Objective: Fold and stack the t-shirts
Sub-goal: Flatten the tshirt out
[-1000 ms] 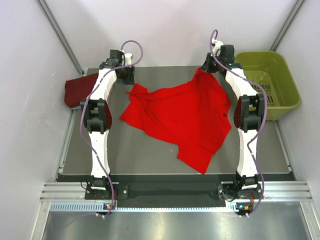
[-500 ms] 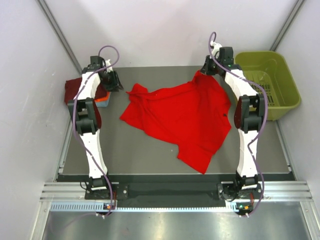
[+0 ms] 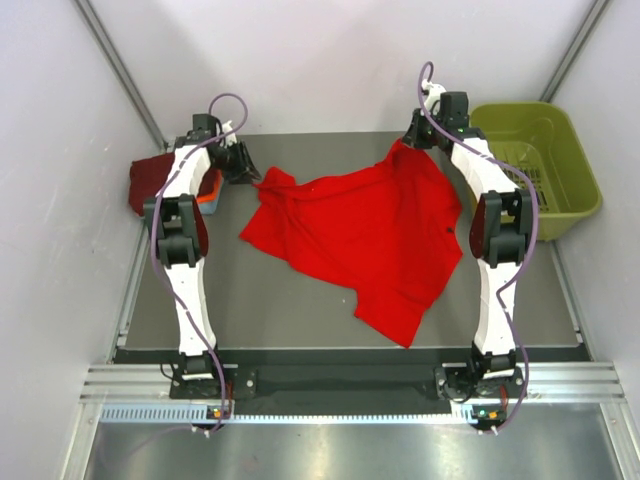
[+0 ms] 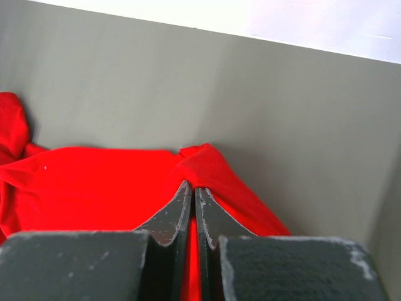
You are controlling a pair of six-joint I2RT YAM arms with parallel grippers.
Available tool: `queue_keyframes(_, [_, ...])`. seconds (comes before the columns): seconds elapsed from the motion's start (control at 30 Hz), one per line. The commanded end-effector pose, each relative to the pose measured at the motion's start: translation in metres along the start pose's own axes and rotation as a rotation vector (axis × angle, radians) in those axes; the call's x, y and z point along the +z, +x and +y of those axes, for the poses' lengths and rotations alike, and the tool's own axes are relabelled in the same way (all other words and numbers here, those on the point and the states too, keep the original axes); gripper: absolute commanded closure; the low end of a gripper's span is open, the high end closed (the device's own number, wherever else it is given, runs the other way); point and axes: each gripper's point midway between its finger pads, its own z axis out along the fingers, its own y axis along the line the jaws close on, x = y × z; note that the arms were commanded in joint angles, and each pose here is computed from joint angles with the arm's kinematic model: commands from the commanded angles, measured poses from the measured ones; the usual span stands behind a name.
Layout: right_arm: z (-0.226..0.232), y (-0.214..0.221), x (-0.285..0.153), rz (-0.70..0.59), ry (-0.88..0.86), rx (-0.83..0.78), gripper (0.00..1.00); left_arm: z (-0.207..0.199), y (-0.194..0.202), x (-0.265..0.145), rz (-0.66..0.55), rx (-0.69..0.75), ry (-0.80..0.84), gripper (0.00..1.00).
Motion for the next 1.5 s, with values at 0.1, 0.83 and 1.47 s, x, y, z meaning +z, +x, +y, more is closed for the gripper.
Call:
queue_keyframes(0.1, [0.020, -0.043, -0.026, -0.098, -0.014, -0.060, 1.00, 0.007, -0.010, -0.006, -0.039, 0.035, -0.043, 0.60])
queue_keyframes(0.83, [0.018, -0.040, -0.020, -0.093, -0.002, -0.056, 1.00, 0.012, -0.010, 0.014, -0.029, 0.038, -0.035, 1.00])
queue_keyframes(1.47, [0.041, -0.180, -0.267, -0.496, 0.288, -0.257, 1.00, -0.118, -0.068, -0.181, -0.375, 0.366, 0.102, 1.00])
